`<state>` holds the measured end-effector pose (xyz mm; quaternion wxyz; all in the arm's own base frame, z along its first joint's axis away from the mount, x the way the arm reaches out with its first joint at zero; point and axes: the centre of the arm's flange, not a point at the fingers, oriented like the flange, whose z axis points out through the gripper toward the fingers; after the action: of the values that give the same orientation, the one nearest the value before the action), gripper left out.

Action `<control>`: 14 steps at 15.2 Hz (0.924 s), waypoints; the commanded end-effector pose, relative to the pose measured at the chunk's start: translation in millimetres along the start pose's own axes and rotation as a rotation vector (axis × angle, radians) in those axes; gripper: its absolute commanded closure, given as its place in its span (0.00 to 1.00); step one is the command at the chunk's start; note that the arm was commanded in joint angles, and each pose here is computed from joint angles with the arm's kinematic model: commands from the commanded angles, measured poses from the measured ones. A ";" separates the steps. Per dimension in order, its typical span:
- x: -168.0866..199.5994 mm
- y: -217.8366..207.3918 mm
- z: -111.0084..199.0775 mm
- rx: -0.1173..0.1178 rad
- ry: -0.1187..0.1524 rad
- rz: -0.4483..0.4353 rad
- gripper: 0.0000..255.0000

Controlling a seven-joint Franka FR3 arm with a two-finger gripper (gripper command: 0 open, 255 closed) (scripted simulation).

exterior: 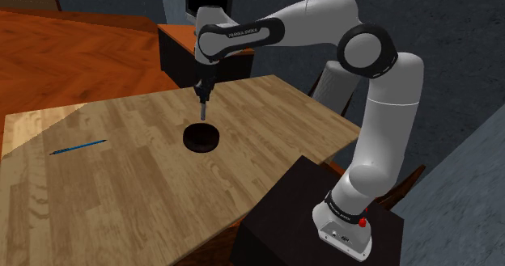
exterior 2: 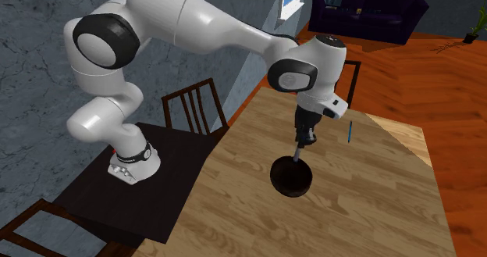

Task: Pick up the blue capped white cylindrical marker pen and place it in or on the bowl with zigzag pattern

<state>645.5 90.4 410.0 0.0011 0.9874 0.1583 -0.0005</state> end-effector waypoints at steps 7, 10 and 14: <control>-1.2 0.4 42.9 0.000 0.000 0.000 1.00; -1.2 0.4 58.8 0.000 0.000 0.000 1.00; -1.2 0.3 79.8 0.000 0.000 0.000 1.00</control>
<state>644.0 88.2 332.9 0.0011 0.9874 0.1582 -0.0009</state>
